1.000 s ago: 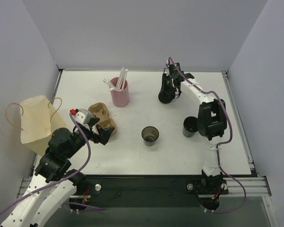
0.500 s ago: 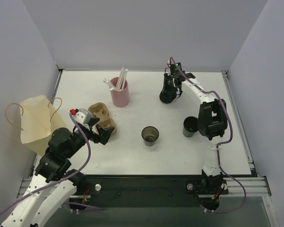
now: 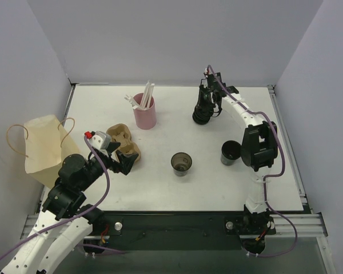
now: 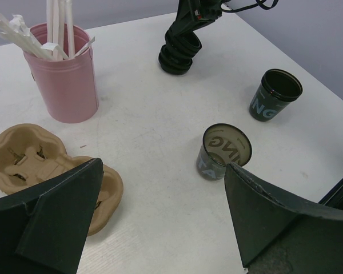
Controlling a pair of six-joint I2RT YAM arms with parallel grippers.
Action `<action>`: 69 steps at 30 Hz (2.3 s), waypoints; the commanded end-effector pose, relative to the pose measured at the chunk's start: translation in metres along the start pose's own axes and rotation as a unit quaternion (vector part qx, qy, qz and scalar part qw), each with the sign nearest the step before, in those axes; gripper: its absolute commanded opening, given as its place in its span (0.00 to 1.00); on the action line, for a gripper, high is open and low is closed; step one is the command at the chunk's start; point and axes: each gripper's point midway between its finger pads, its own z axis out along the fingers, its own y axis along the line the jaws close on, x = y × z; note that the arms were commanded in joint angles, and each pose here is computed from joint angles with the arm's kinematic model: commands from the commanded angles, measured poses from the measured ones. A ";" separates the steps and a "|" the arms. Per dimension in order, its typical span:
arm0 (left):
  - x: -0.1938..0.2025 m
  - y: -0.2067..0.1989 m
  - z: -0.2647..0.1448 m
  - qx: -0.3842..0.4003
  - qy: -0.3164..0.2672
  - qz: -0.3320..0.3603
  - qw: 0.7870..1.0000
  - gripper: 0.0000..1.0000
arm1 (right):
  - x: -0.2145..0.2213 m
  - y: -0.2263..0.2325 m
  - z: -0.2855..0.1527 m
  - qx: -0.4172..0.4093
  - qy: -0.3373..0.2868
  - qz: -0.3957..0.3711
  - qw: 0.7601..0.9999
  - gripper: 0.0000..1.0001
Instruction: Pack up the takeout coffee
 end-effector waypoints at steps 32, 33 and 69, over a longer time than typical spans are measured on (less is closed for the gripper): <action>-0.007 0.000 0.001 0.003 -0.014 0.010 1.000 0.97 | -0.007 -0.005 -0.012 0.060 -0.021 -0.095 0.993 0.13; -0.007 0.001 0.001 0.002 -0.014 0.010 1.000 0.97 | -0.006 -0.005 -0.011 0.062 -0.020 -0.099 0.993 0.13; -0.075 -0.030 0.305 0.051 0.039 -0.237 0.969 0.63 | -0.033 0.003 -0.064 -0.026 -0.066 -0.031 0.997 0.11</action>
